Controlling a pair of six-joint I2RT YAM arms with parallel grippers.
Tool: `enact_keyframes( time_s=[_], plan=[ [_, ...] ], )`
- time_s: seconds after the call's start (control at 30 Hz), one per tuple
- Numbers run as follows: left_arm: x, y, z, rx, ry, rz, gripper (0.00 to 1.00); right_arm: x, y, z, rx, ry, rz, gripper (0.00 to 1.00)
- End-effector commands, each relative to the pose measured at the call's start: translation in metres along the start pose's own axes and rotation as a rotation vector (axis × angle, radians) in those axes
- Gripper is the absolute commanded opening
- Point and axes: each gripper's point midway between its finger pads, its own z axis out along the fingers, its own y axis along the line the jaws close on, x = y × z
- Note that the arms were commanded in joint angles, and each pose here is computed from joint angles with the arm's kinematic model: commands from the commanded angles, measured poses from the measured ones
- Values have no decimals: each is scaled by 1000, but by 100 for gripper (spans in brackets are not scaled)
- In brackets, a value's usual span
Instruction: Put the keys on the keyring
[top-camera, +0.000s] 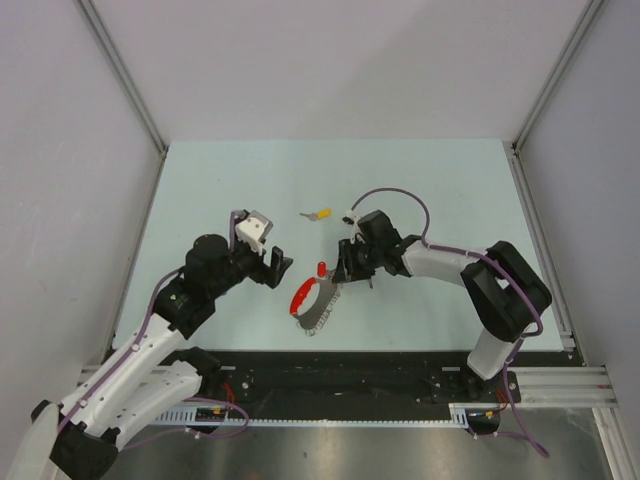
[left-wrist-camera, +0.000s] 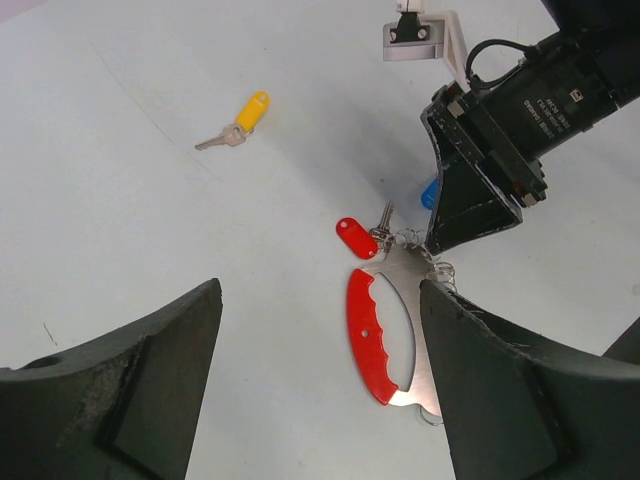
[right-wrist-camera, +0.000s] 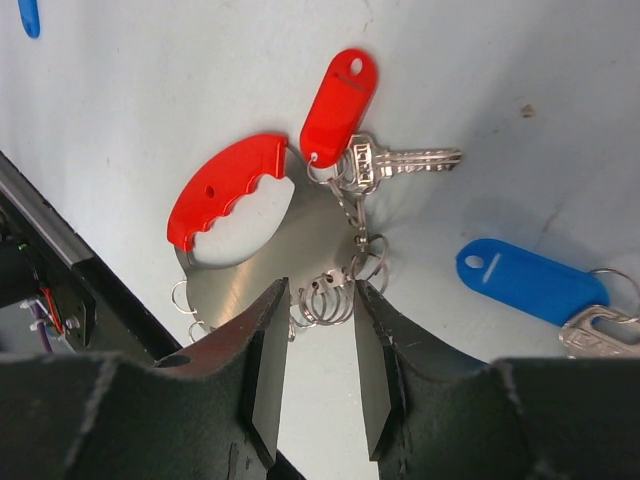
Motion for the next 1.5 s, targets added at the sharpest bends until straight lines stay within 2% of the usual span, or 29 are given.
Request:
enact_keyframes(
  time_s=[0.0, 0.27, 0.43, 0.7, 1.13, 1.47],
  plan=[
    [-5, -2, 1, 16, -11, -14, 85, -10, 9, 9, -14, -28, -32, 37],
    [-4, -3, 2, 21, -8, -14, 85, -6, 19, 16, -37, -26, -47, 37],
    [-3, -3, 3, 23, -5, -16, 85, -24, 27, -2, -9, -107, -87, 38],
    [-5, -3, 1, 24, -13, -15, 85, -23, 7, -10, 118, -127, -45, 48],
    [-5, -3, 1, 18, -11, -14, 86, -9, 10, 10, 62, -100, -4, 48],
    [-5, -3, 2, 22, -9, -14, 86, -10, 1, 4, 139, -126, -2, 47]
  ],
)
